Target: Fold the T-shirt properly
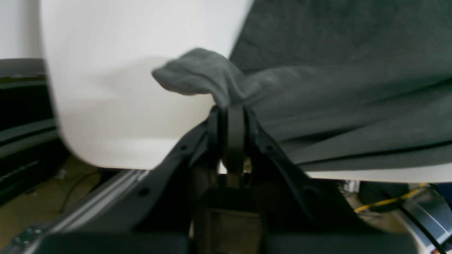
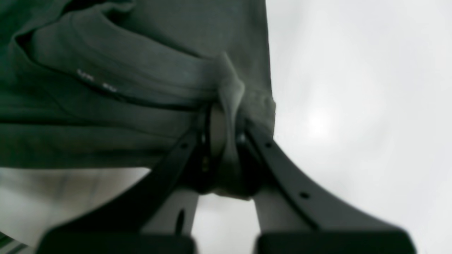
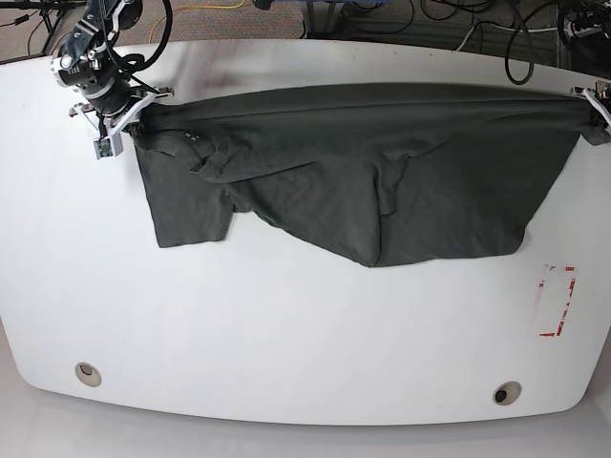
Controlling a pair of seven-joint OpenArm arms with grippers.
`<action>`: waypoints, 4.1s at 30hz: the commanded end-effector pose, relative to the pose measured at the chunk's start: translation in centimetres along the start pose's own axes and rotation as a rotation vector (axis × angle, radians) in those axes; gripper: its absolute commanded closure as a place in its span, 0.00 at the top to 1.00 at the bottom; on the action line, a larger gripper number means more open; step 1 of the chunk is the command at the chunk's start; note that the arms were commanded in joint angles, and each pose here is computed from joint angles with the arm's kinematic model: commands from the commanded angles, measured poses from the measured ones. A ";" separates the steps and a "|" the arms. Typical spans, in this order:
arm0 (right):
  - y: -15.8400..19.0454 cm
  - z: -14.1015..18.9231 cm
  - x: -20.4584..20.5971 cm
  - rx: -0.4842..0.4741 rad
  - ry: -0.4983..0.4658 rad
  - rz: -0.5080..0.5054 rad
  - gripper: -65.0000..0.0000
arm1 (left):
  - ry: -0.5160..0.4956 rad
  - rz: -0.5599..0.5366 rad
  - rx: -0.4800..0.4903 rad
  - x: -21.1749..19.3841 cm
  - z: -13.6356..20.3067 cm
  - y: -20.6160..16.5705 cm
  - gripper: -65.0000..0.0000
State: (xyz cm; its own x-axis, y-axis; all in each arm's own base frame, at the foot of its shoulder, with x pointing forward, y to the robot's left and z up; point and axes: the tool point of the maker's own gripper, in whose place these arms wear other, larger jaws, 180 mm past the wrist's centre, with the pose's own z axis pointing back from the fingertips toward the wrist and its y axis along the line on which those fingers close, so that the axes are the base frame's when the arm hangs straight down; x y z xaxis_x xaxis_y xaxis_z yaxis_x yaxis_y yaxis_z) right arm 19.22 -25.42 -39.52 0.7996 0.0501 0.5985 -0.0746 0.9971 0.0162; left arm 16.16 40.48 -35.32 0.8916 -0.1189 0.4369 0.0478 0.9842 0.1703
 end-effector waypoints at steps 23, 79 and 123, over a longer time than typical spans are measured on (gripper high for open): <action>-0.8 0.7 -0.4 -0.026 0.003 0.010 0.00 | -0.012 -0.028 0.047 0.9 0.9 1.4 0.00; 0.8 -4.2 0.5 0.063 -0.036 -0.216 0.70 | -0.007 -0.027 0.047 0.7 0.9 1.4 0.00; 4.6 -5.2 0.9 0.144 -0.034 -0.208 0.00 | -0.057 -0.031 0.032 4.3 0.4 0.9 0.59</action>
State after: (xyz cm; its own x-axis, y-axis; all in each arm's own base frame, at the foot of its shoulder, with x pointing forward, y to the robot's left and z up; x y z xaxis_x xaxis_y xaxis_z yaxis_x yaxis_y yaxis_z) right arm 23.14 -20.03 -42.85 0.7648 -0.1833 0.6176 0.0035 0.9598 0.2805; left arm 19.06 39.86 -34.54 0.8697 -0.1371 0.4741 0.0603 0.9830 0.1737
